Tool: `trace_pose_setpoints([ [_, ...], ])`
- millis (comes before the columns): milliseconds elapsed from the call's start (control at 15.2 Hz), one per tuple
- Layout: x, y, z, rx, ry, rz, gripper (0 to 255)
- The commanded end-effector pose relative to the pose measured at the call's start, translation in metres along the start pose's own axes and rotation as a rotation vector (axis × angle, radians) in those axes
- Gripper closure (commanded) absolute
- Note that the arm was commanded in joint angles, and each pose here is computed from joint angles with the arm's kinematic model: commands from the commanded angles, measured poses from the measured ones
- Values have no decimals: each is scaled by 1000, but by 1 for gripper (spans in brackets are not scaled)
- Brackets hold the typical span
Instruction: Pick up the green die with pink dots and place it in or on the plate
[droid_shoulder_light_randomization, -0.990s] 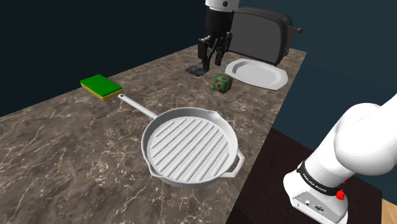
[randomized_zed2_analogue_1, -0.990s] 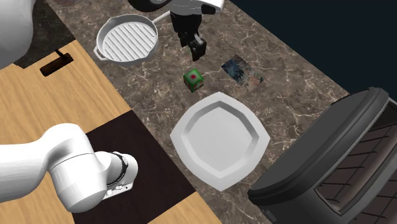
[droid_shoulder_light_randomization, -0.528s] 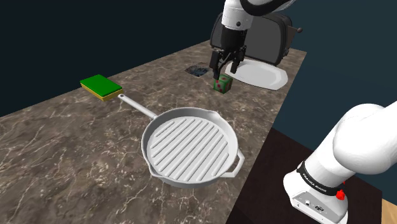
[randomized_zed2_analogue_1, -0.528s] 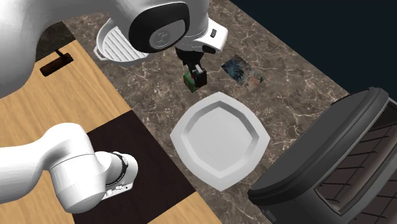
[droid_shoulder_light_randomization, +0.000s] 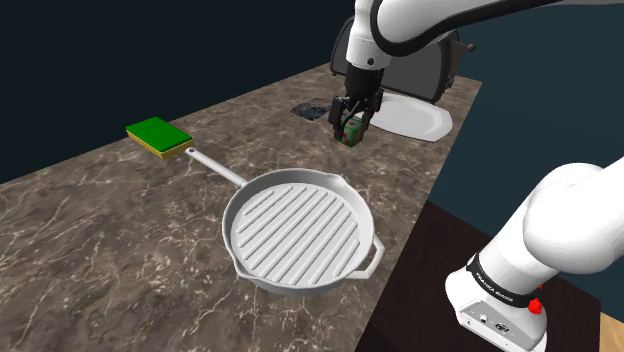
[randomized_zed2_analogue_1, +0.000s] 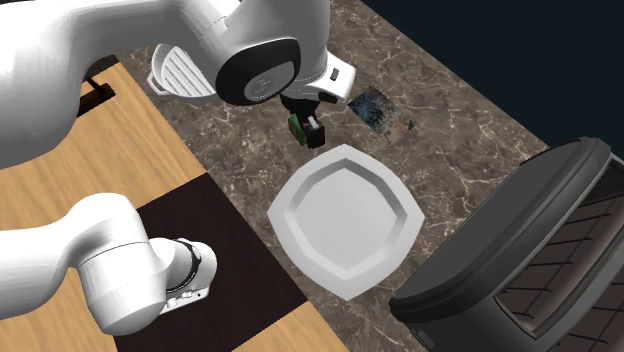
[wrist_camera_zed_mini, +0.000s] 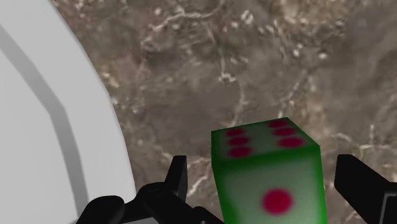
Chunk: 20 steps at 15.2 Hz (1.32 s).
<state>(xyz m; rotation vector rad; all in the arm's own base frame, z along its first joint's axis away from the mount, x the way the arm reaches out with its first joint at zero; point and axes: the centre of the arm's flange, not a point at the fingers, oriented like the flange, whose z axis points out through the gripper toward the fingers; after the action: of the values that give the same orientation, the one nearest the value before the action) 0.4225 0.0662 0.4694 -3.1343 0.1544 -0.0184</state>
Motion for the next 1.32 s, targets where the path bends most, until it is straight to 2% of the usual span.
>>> trace_pose_setpoints([
  [0,0,0,2,0,0,0,0],
  [330,0,0,2,0,0,0,0],
  [396,0,0,2,0,0,0,255],
  [990,0,0,2,0,0,0,255],
  [1254,1,0,-19,0,0,0,255],
])
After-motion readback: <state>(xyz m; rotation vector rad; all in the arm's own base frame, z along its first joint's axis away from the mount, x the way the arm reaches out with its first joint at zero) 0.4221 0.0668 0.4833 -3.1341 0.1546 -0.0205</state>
